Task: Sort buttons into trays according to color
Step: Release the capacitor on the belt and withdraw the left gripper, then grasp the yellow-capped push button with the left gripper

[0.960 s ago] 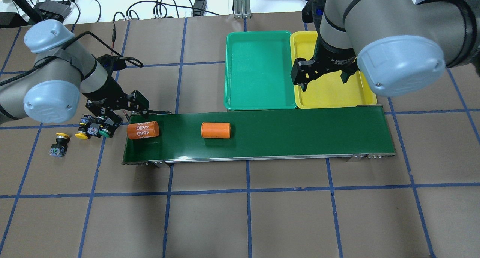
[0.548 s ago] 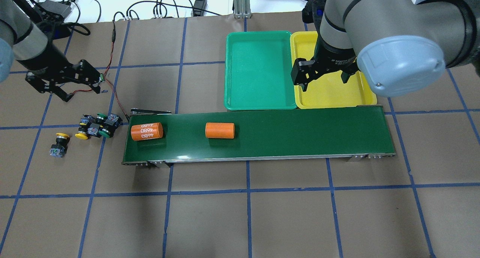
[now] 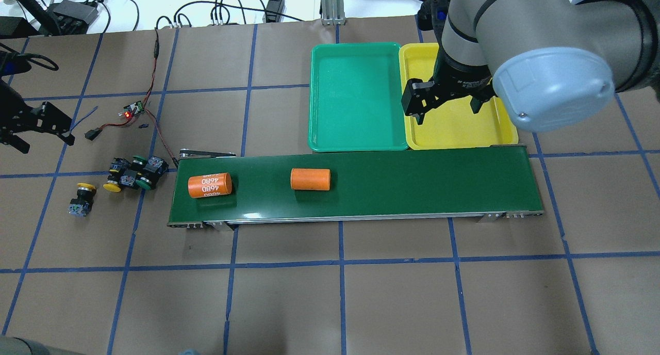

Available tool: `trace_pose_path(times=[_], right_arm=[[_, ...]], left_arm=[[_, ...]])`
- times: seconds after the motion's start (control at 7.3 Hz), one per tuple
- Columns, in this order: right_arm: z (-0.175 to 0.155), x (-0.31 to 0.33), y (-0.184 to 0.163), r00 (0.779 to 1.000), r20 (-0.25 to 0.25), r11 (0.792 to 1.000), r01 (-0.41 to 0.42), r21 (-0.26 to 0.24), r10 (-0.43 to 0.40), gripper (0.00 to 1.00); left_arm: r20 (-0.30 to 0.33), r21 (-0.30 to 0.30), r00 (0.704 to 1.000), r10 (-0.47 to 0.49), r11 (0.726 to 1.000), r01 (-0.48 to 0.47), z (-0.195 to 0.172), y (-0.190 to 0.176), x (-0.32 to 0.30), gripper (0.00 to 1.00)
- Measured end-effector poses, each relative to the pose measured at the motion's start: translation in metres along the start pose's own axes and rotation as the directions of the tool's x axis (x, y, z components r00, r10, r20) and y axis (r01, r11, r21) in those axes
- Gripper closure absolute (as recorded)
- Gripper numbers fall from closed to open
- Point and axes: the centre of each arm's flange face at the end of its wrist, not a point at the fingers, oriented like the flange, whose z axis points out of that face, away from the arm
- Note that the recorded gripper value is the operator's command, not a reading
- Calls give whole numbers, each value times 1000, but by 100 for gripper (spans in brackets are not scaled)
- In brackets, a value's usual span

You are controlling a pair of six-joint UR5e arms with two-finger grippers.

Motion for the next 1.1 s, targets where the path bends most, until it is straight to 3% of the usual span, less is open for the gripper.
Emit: trace_pose_path(times=[0.41,0.82,0.96,1.1], right_arm=[[0,1,0,1000,0,1000,-2,0,2,0],[1,1,0,1000,-1,1000,-1,-2,1,0],[1,1,0,1000,-1,1000,-2,-2,2,0],[1,1,0,1000,-1,1000,-2,-2,2,0]], left_arm=[[-18,-20,999,51,999,-51,76,1,-47,0],[-45,-46,998,50,998,-52,142,7,-45,1],[-50,-52,997,50,997,-53,154,7,-45,54],[-56,-59,997,51,997,-55,160,7,-44,100]])
